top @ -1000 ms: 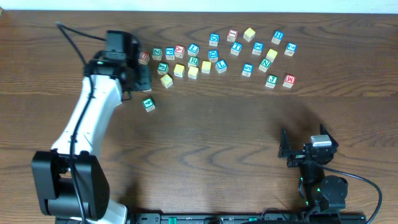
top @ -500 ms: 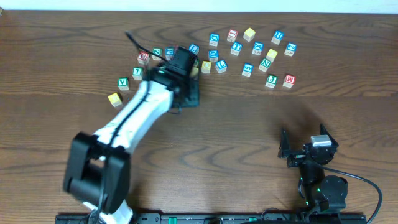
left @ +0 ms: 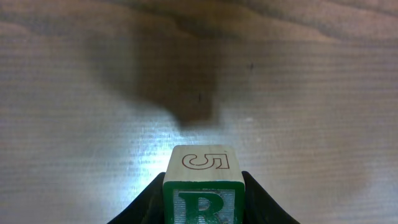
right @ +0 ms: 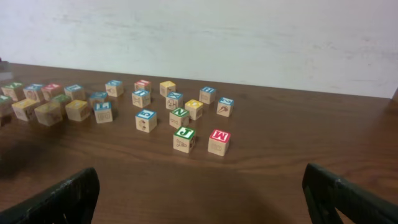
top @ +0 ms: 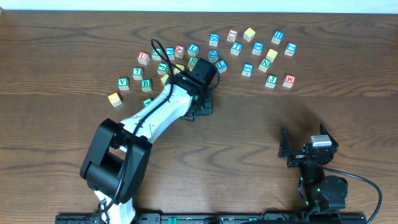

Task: Spell out ROBOT
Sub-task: 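Carry the green R block forward and set it down on the open table, then move the left gripper to the yellow O block and lower onto it, then grasp the yellow O block with the left gripper and lift, then place the yellow O block right of the green R block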

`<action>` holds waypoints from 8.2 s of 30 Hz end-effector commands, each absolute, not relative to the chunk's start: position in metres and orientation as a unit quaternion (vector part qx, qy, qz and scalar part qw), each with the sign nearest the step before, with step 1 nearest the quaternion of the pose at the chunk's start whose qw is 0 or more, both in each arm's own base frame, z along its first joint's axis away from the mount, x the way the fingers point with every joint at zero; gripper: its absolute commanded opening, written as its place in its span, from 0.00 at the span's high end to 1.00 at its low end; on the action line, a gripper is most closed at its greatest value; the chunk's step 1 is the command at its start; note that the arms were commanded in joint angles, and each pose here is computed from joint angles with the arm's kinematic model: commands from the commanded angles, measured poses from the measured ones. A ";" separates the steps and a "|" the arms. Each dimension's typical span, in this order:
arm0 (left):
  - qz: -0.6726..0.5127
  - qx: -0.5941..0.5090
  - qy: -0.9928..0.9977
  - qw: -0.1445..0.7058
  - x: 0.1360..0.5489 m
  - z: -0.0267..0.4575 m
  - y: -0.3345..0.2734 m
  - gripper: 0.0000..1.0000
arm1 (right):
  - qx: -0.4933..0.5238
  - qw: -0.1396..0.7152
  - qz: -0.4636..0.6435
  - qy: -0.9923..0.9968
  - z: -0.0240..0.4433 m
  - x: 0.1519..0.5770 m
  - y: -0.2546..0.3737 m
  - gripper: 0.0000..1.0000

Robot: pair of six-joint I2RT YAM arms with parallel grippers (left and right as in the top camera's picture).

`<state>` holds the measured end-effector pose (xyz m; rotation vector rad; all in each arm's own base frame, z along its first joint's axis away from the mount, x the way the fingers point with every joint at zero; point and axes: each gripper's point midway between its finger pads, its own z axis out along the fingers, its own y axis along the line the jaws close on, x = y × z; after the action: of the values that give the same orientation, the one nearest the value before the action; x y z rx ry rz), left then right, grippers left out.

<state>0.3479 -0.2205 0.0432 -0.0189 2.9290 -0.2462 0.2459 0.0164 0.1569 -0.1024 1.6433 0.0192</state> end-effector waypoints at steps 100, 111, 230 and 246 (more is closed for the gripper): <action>-0.049 0.030 0.984 0.170 0.482 0.102 -0.212 0.44 | -0.044 0.680 0.016 0.732 0.156 0.246 0.018 0.01; -0.060 0.054 0.980 0.184 0.490 0.073 -0.246 0.38 | -0.043 0.680 0.016 0.732 0.156 0.246 0.018 0.01; 0.007 0.035 0.994 0.098 0.401 0.070 -0.258 0.71 | -0.044 0.680 0.016 0.732 0.156 0.246 0.018 0.01; 0.013 0.010 0.996 0.085 0.386 0.029 -0.258 0.71 | -0.044 0.680 0.016 0.732 0.156 0.246 0.018 0.01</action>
<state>0.3859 -0.2602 0.0343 0.0621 2.9666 0.0186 0.2459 0.0164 0.1569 -0.1024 1.6433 0.0192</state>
